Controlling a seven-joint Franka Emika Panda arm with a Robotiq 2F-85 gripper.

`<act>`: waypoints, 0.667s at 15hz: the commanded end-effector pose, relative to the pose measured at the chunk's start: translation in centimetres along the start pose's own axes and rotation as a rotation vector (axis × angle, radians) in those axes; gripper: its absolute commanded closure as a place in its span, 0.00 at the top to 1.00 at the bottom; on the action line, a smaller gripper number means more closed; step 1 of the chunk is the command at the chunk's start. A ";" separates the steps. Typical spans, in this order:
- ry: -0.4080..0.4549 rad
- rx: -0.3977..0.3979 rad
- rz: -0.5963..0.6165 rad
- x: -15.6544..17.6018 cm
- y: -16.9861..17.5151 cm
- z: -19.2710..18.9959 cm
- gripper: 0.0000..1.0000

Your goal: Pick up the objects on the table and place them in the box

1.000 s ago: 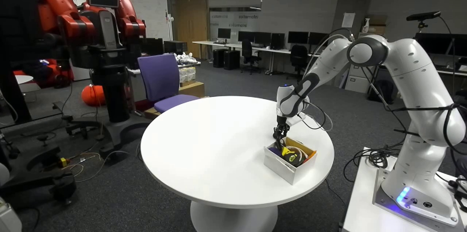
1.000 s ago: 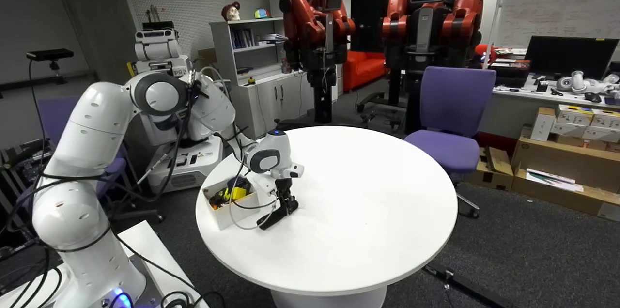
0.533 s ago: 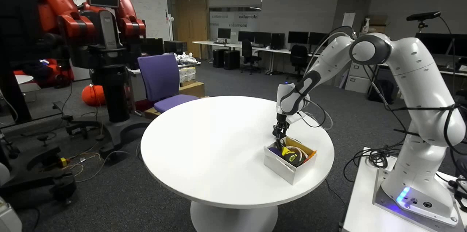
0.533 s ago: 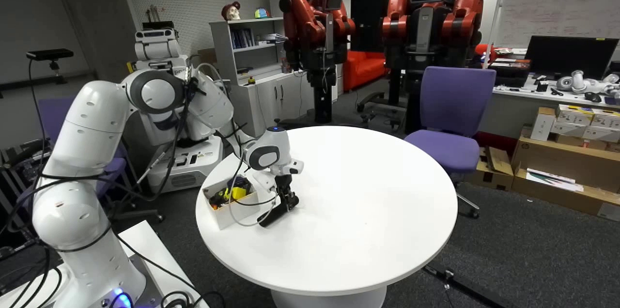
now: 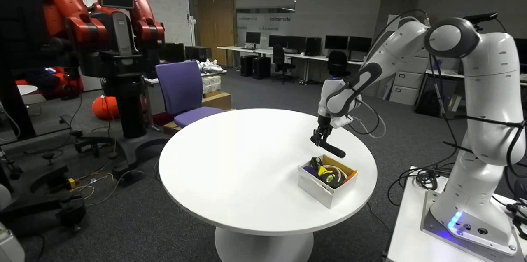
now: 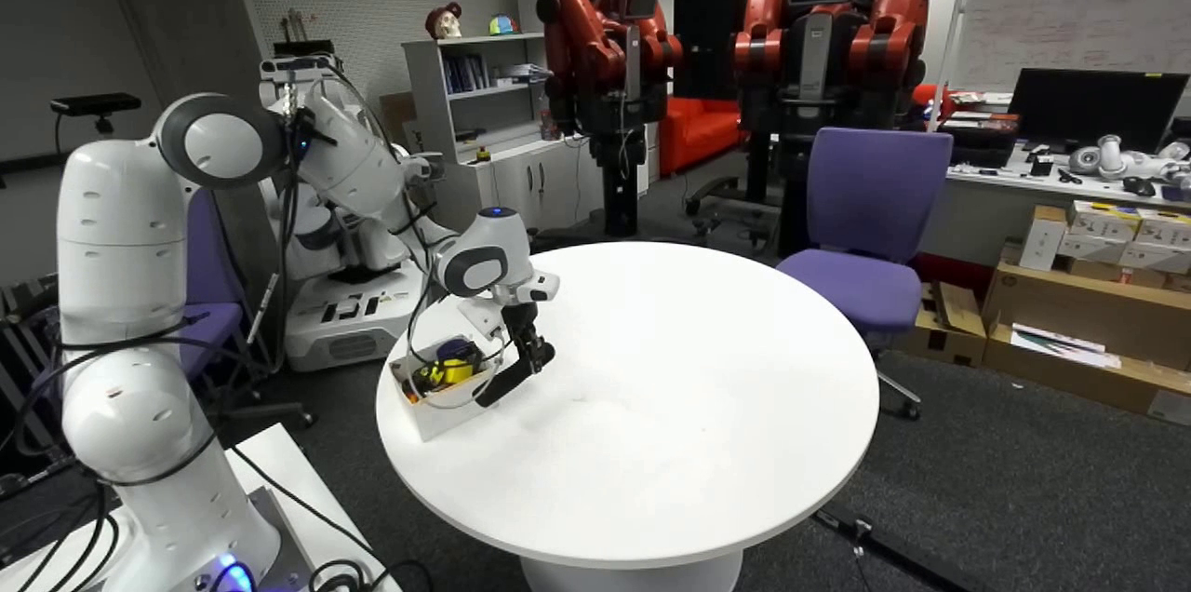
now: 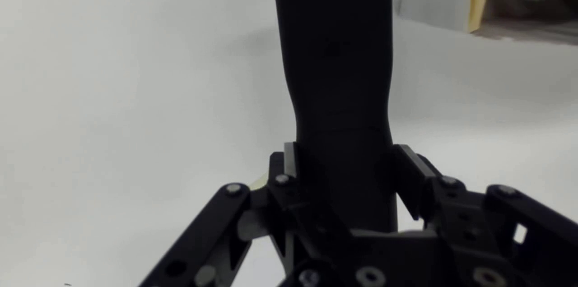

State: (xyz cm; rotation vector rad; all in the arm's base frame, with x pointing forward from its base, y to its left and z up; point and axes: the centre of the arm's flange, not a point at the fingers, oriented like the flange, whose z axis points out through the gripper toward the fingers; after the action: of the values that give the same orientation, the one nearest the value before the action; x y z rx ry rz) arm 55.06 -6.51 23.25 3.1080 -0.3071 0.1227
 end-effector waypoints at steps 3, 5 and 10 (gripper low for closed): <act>0.049 0.022 0.020 -6.7 -3.5 -5.2 0.31; 0.048 0.023 0.050 -8.5 -4.6 -5.7 0.31; 0.025 0.021 0.142 -11.7 -7.3 -6.1 0.31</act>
State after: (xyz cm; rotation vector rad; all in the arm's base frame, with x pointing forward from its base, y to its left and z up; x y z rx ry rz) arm 47.32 1.33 27.04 3.1217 -0.4498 0.1262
